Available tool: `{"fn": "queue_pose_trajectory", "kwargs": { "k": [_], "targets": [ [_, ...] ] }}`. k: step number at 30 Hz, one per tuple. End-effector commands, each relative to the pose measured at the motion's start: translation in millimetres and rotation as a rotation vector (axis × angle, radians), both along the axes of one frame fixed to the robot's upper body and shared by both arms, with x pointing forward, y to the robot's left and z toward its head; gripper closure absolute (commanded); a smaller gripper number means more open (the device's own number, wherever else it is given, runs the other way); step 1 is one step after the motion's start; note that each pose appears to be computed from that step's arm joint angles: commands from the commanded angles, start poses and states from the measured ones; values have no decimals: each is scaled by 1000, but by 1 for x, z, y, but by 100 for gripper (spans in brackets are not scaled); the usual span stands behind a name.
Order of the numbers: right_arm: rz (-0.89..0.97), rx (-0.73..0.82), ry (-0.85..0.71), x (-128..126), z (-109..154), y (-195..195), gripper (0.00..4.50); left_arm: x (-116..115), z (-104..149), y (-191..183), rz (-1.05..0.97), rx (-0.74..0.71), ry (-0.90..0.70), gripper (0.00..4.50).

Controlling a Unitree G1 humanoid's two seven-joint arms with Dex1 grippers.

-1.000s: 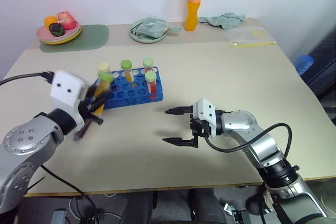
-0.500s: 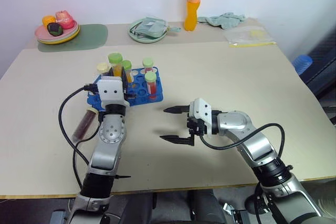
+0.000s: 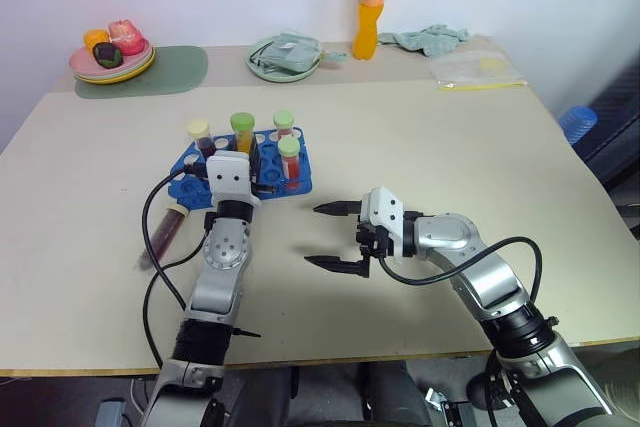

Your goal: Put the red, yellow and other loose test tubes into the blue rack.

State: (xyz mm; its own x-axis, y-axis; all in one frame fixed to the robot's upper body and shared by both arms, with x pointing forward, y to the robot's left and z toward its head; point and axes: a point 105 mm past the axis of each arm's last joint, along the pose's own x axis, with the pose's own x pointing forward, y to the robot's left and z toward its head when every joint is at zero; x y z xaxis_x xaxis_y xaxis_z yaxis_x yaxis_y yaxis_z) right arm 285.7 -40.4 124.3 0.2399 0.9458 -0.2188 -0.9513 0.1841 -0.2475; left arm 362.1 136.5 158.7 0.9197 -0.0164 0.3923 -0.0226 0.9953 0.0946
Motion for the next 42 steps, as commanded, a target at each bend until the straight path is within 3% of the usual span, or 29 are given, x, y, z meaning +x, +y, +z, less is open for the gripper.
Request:
{"fn": "queue_pose_trajectory", "kwargs": {
  "k": [1,12,13,14,19,23,27,30,37,40,42],
  "targets": [
    [18,31,-55,-2,15,4,0,3,7,3,7,8,-45,372],
    [3,35,-63,-1,17,4,0,0,-4,2,-41,-34,-51,372],
    [2,35,-62,-1,17,4,0,-2,-4,2,-51,-48,-52,274],
    [2,36,-62,-1,17,5,0,-4,-3,3,-62,-63,-55,244],
    [5,41,-62,-1,18,6,0,-12,8,21,-31,-174,-88,3],
    [10,46,-59,-1,19,7,0,-24,26,27,-76,-211,-120,3],
    [15,47,-55,-2,18,7,0,-39,69,48,-99,-255,-130,3],
    [17,47,-54,-1,18,7,0,-42,73,64,-157,-285,29,3],
    [42,49,-38,-3,16,9,0,-69,50,141,57,59,603,3],
    [53,48,-39,-3,16,11,0,-80,41,144,6,62,777,3],
    [72,42,-36,-4,15,12,0,-95,25,149,-35,84,1001,3]
  ]
}}
